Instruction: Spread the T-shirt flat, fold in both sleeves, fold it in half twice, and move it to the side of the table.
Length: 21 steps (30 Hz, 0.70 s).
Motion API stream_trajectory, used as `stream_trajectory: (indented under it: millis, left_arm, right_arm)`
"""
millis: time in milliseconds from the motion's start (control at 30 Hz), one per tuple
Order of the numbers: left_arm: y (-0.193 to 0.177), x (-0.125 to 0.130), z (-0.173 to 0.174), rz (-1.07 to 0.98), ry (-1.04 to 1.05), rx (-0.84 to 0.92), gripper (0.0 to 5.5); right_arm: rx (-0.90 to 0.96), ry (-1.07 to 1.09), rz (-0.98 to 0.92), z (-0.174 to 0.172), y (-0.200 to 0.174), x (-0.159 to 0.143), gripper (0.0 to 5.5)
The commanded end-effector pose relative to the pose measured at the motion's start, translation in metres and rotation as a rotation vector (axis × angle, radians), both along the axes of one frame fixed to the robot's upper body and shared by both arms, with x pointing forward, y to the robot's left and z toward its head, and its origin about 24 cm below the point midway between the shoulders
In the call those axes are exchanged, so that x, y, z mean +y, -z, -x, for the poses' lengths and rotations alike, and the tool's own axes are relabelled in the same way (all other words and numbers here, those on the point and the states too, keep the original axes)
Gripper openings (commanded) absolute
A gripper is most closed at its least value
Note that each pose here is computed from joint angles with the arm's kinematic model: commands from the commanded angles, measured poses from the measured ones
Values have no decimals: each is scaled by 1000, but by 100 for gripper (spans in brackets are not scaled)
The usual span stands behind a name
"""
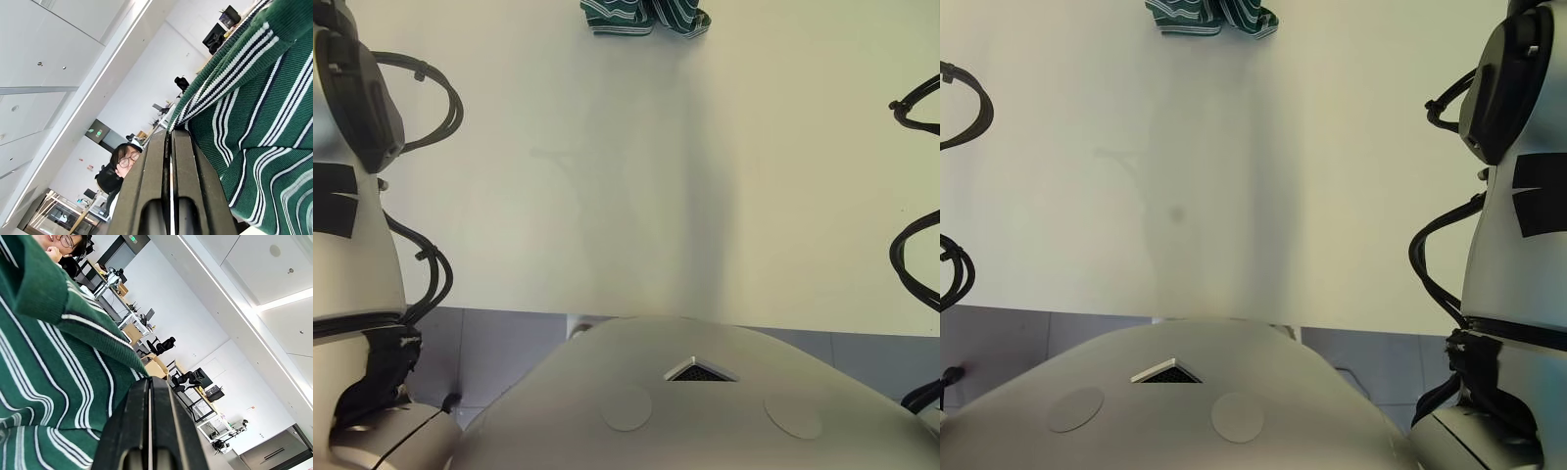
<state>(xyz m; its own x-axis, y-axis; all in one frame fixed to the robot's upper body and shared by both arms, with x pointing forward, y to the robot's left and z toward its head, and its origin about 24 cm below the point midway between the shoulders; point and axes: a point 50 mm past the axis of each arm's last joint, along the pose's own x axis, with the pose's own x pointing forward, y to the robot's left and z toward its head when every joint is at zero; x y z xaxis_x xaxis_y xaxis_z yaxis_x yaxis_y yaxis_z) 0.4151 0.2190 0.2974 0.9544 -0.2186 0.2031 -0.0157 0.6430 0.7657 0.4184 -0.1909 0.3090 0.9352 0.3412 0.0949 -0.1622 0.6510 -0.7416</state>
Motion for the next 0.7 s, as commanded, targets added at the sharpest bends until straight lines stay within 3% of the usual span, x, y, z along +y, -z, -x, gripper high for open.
stream_trajectory:
  millis: [33, 367, 700]
  left_arm:
    - [-13, 4, 3, 40, -3, -27, 2]
    - [-59, 11, 13, 34, -43, -146, 2]
    - [-52, 7, 9, -78, -105, -141, 2]
  right_arm:
    - [-35, 12, -20, 3, -15, -5, 0]
    - [-141, 25, -46, 10, -51, -2, 0]
    - [-119, 43, -33, 6, -42, 4, 0]
